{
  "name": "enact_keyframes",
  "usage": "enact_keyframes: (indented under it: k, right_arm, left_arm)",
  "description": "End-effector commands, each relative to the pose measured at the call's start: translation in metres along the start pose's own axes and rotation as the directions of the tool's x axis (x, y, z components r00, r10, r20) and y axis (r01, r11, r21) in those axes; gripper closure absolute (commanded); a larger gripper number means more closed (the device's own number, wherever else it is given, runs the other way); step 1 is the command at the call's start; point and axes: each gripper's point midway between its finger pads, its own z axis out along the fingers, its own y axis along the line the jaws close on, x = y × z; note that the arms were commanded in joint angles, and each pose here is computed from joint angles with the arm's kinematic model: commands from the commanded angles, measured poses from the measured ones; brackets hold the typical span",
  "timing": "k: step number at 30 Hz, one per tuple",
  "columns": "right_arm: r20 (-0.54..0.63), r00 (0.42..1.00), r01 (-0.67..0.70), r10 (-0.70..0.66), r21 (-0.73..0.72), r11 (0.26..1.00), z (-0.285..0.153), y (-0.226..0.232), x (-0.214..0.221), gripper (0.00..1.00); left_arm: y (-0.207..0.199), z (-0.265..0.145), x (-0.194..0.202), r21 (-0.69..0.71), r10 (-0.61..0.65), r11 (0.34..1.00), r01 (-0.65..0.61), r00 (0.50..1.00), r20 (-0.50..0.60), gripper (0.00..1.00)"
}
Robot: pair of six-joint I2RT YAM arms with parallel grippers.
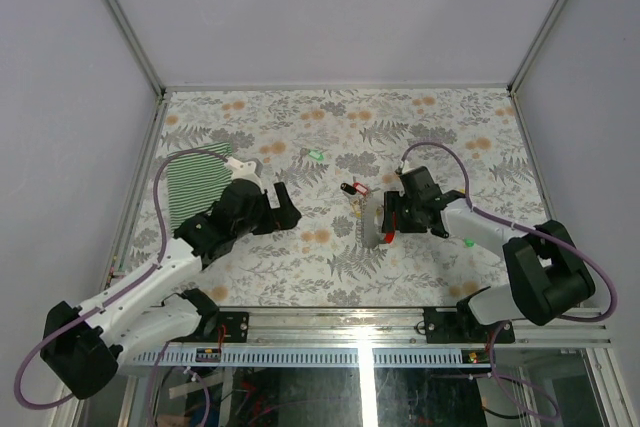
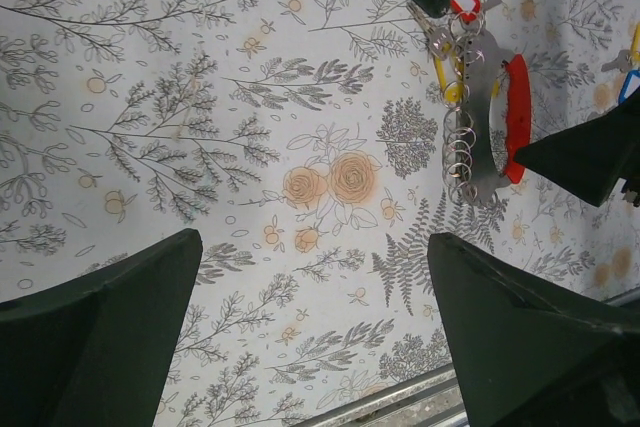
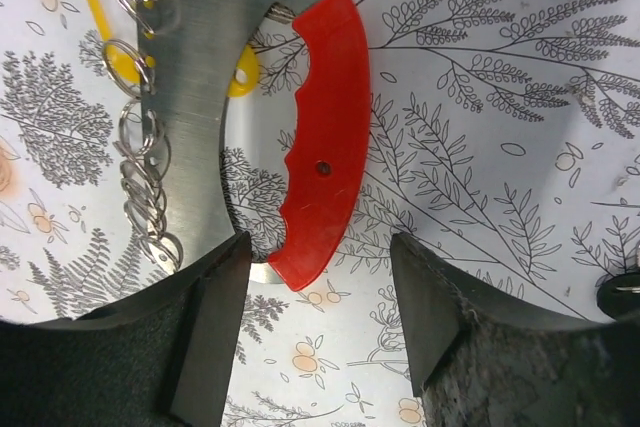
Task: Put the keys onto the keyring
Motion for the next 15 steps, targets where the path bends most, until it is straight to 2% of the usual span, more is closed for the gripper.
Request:
enact_keyframes:
  k: [1,9,15]
  right_arm:
    - [-0.002,1.000,-0.019,0.019,-0.025,0.999,0.007,0.003,0.000,0.36]
    - [-0.069,0.997,-0.047,0.035,-0.183,0.982,0.012,0.032,0.023,0.38]
    - [-0.071,0.994,0.058,-0.085,-0.326,0.944,-0.001,0.081,0.040,0.36]
  left_arm:
    - [-0.013,0.007,-0.009,0.030,-0.017,0.999,0.015,0.998,0.065,0.00]
    - [-0.009,0.005,-0.008,0.019,0.007,1.000,-0.008,0.997,0.071,0.00]
    - [-0.004,0.002,-0.012,-0.004,0.016,1.000,-0.016,0.996,0.091,0.00]
